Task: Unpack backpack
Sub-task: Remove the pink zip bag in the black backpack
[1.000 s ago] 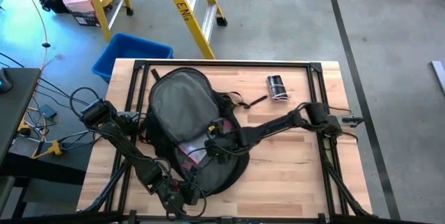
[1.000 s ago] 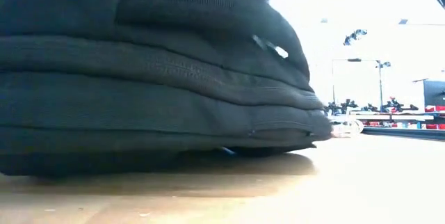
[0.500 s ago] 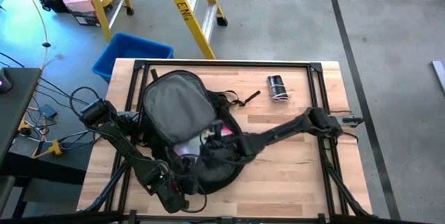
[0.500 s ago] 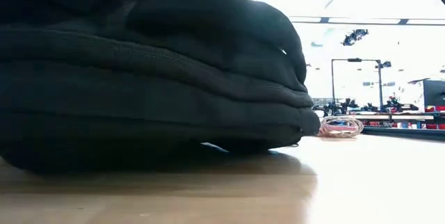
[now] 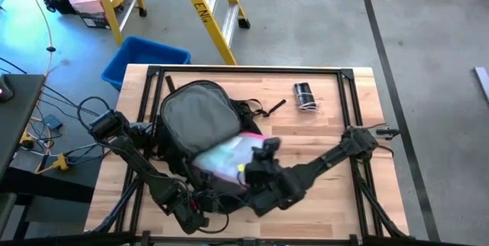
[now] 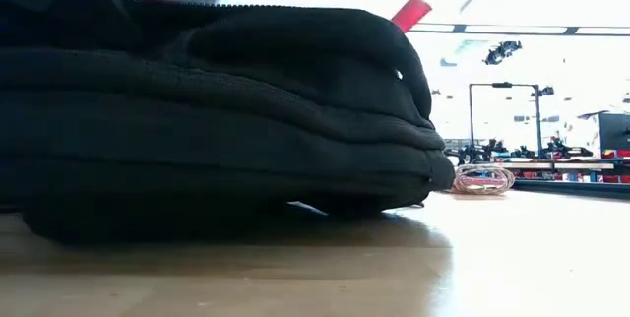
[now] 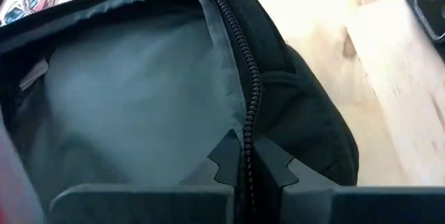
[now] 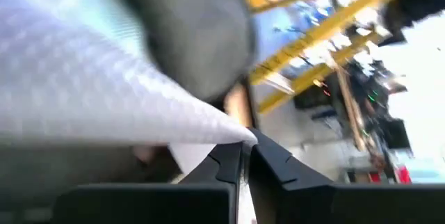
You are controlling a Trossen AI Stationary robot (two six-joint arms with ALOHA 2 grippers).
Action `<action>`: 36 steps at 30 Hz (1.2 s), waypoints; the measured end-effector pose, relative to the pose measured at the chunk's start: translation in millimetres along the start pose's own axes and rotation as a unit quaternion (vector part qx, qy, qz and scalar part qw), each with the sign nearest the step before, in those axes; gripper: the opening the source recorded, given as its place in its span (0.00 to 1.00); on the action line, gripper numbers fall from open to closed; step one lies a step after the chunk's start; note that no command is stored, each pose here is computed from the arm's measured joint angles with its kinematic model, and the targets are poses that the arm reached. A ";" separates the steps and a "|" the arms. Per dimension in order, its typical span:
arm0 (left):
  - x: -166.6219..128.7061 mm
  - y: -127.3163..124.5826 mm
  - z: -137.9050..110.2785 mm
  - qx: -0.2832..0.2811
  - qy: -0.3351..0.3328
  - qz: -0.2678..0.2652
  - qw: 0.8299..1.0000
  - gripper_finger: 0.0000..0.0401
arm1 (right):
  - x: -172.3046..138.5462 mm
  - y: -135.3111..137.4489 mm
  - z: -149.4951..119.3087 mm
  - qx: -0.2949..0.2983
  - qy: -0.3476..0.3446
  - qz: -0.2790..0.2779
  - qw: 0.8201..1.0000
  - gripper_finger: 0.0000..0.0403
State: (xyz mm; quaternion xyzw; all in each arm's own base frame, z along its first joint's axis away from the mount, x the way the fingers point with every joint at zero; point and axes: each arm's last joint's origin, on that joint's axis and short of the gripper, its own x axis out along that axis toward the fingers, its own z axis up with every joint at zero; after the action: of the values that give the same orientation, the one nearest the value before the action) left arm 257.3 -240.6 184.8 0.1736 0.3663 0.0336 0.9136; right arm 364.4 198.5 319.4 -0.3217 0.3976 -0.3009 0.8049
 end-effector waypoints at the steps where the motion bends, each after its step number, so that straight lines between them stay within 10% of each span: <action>1: 0.1 0.5 -1.6 0.006 0.007 0.003 1.000 0.00 | -7.6 -5.5 0.8 0.008 -0.016 -0.006 1.000 0.00; 20: -45.0 13.2 -61.8 0.036 0.171 0.155 0.972 0.00 | -84.3 -149.9 -19.5 0.181 -0.150 -0.080 0.969 0.00; 36: -130.5 25.2 -86.4 -0.229 0.124 0.207 0.943 0.11 | -72.7 -143.1 -16.3 0.168 -0.110 -0.001 0.980 0.00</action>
State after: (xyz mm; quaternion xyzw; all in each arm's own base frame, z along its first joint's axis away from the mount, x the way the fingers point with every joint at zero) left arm 104.9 -216.3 221.3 0.0265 0.4152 0.3265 0.8487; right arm 281.6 160.2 452.3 -0.2130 0.2502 -0.3274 0.8859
